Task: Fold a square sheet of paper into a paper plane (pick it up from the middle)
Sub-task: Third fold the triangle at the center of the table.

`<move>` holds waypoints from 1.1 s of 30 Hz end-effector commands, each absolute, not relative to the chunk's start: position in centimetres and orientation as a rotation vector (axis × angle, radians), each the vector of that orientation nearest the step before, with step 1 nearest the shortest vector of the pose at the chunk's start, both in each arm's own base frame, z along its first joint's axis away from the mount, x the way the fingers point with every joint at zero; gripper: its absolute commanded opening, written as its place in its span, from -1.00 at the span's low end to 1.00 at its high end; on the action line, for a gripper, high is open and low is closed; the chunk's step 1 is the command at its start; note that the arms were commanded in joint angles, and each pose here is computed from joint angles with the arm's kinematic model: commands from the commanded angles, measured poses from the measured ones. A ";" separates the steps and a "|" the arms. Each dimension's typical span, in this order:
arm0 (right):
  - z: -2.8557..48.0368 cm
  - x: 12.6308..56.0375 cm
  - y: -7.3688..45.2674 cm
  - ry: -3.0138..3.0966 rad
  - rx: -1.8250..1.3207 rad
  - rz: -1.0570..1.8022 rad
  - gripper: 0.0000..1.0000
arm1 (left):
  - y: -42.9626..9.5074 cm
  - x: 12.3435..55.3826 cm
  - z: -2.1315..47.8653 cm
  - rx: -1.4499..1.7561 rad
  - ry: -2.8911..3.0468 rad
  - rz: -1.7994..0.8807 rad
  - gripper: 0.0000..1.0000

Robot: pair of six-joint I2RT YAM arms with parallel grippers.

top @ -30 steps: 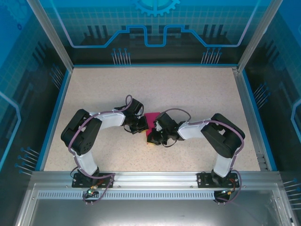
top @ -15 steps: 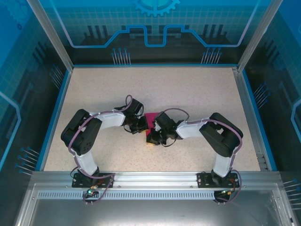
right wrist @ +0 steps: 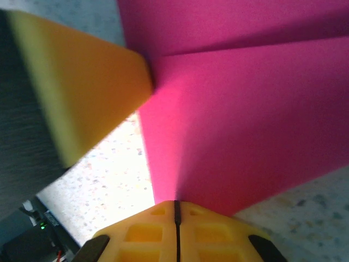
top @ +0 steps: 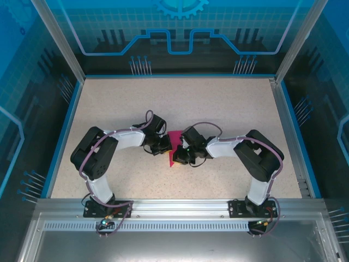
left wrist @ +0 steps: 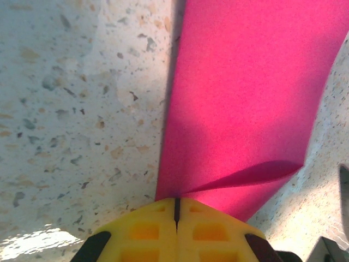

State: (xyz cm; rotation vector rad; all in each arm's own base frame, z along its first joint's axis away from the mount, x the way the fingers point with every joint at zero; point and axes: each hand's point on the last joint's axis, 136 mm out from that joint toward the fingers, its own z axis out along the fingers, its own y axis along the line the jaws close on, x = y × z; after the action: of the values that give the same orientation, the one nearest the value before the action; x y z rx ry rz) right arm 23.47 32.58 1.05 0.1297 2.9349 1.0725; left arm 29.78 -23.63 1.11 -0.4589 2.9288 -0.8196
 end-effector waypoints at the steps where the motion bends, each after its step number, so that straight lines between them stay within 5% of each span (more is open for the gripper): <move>1: -0.6 23.3 31.6 2.991 0.149 0.982 -0.87 | -20.8 27.2 -2.8 -0.497 3.055 -0.586 -0.93; 9: 3.4 26.2 32.1 2.857 0.141 1.086 -0.86 | -20.9 27.2 -2.8 -0.497 3.058 -0.587 -0.93; 20: -0.7 25.9 30.0 2.966 0.251 0.960 -0.88 | -21.2 27.7 -1.6 -0.454 3.049 -0.602 -0.93; 33: -0.9 25.6 29.8 2.977 0.284 0.959 -0.88 | -23.5 27.0 5.9 -0.407 2.861 -0.973 -0.70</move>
State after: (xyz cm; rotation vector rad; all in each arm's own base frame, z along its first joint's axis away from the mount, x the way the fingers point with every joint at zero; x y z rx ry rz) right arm 26.54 31.26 1.18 0.2161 2.8979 1.0561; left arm 28.68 -23.29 5.67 -0.3689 2.8419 -0.8932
